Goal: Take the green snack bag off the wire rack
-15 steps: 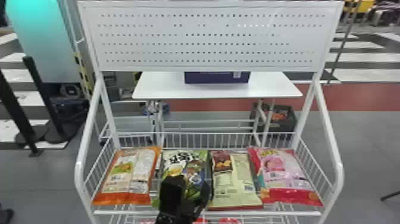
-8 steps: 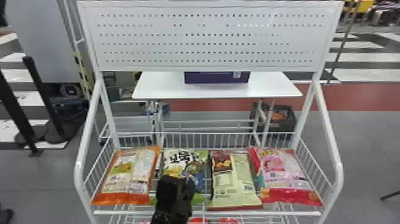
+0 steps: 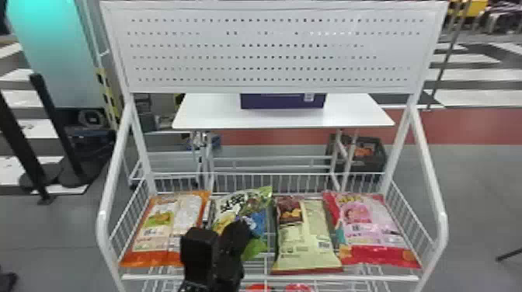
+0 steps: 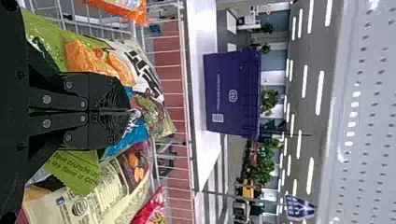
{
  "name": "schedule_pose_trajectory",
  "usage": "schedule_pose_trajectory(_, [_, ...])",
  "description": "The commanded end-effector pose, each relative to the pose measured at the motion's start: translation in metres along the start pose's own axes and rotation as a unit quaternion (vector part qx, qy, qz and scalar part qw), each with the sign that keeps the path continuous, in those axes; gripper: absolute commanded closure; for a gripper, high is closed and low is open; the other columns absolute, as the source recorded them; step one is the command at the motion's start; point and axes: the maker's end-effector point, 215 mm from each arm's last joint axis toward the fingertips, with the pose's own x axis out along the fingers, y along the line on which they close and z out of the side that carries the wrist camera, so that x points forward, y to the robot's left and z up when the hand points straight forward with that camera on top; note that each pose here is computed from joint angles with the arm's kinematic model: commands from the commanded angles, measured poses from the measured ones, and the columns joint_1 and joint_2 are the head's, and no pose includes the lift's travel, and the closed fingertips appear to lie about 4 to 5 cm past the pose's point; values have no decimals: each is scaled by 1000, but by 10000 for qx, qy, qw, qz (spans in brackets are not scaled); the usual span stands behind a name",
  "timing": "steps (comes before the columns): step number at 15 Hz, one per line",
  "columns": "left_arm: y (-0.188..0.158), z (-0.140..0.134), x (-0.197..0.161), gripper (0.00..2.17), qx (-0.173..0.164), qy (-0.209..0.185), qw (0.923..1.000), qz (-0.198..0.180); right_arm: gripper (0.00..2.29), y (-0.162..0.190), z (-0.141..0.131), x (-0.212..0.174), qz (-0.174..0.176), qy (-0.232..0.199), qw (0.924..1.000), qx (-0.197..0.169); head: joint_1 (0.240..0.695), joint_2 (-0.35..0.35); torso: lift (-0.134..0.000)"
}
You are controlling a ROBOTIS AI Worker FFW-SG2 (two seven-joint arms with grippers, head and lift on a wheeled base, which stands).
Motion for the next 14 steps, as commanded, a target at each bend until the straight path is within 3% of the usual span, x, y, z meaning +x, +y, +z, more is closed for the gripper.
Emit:
schedule_pose_trajectory(1, [8,21,-32,1791,-34,-227,9997,-32,174,0,1,0,12,-16,10000,-3,499,0,0])
schedule_pose_trajectory(6, [60,43,-120,1787,-130,-834,9956,410,174,0,-1,3,12,-14,10000,23,499,0,0])
schedule_pose_trajectory(9, [102,53,-176,1787,-232,-1315,9881,759,174,1,-1,3,35,-10,10000,16,499,0,0])
schedule_pose_trajectory(14, [133,56,-234,1787,-141,-1597,9822,976,174,2,-3,4,44,1,10000,56,499,0,0])
